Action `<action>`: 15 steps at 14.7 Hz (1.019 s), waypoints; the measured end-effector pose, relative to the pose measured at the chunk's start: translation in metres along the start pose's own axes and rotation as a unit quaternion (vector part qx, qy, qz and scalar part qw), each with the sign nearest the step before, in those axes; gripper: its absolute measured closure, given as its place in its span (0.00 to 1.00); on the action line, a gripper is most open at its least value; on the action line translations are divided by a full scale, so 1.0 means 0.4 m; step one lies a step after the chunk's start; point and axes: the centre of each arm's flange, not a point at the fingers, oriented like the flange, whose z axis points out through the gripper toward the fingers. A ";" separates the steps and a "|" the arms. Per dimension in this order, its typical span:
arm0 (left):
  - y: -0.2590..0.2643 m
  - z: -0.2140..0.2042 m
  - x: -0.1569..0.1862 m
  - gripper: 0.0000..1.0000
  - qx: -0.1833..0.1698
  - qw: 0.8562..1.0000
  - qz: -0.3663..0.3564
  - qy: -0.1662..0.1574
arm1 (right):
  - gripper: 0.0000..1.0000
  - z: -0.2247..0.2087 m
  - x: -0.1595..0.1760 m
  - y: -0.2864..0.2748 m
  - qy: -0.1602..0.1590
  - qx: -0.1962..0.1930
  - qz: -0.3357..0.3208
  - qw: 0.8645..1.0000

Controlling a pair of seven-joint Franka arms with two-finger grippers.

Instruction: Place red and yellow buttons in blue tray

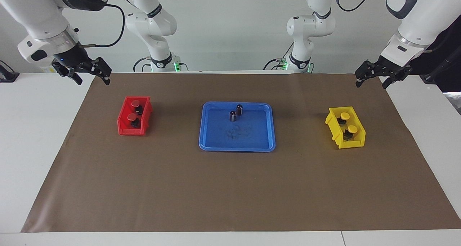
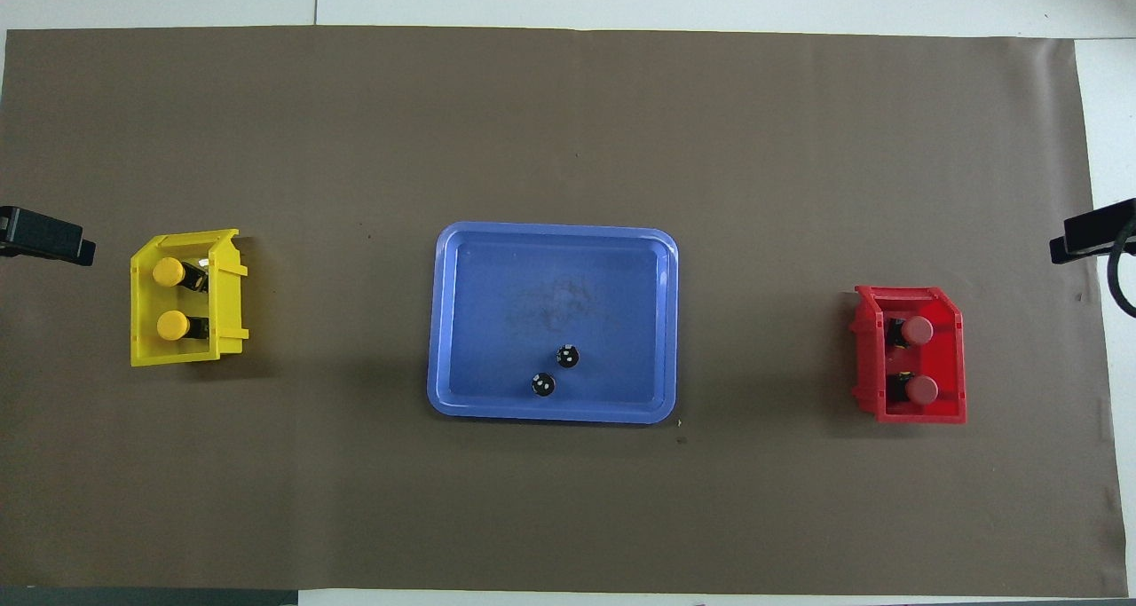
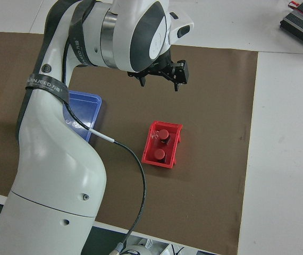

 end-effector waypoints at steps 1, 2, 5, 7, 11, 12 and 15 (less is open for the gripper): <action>0.000 0.000 0.000 0.00 0.000 1.000 0.000 0.000 | 0.00 0.000 0.000 0.000 0.000 0.000 0.000 1.000; 0.000 0.000 0.000 0.00 0.000 1.000 0.000 0.000 | 0.00 0.000 0.000 0.000 0.000 0.000 0.000 1.000; 0.000 0.000 0.000 0.00 0.000 1.000 0.000 0.000 | 0.00 0.000 0.000 0.000 0.000 0.000 0.000 1.000; 0.000 0.000 0.000 0.00 0.000 1.000 0.000 0.000 | 0.00 0.000 0.000 -0.001 0.000 0.000 0.000 1.000; 0.000 0.004 0.000 0.00 0.000 1.000 0.001 -0.001 | 0.00 0.000 0.000 -0.001 0.000 0.000 0.001 1.000; 0.000 0.004 0.000 0.00 0.000 1.000 0.001 -0.002 | 0.00 0.000 0.000 -0.001 0.000 0.000 0.001 1.000; -0.006 0.006 -0.001 0.00 -0.001 1.000 -0.002 -0.002 | 0.00 -0.001 0.001 -0.003 0.001 0.000 0.000 1.000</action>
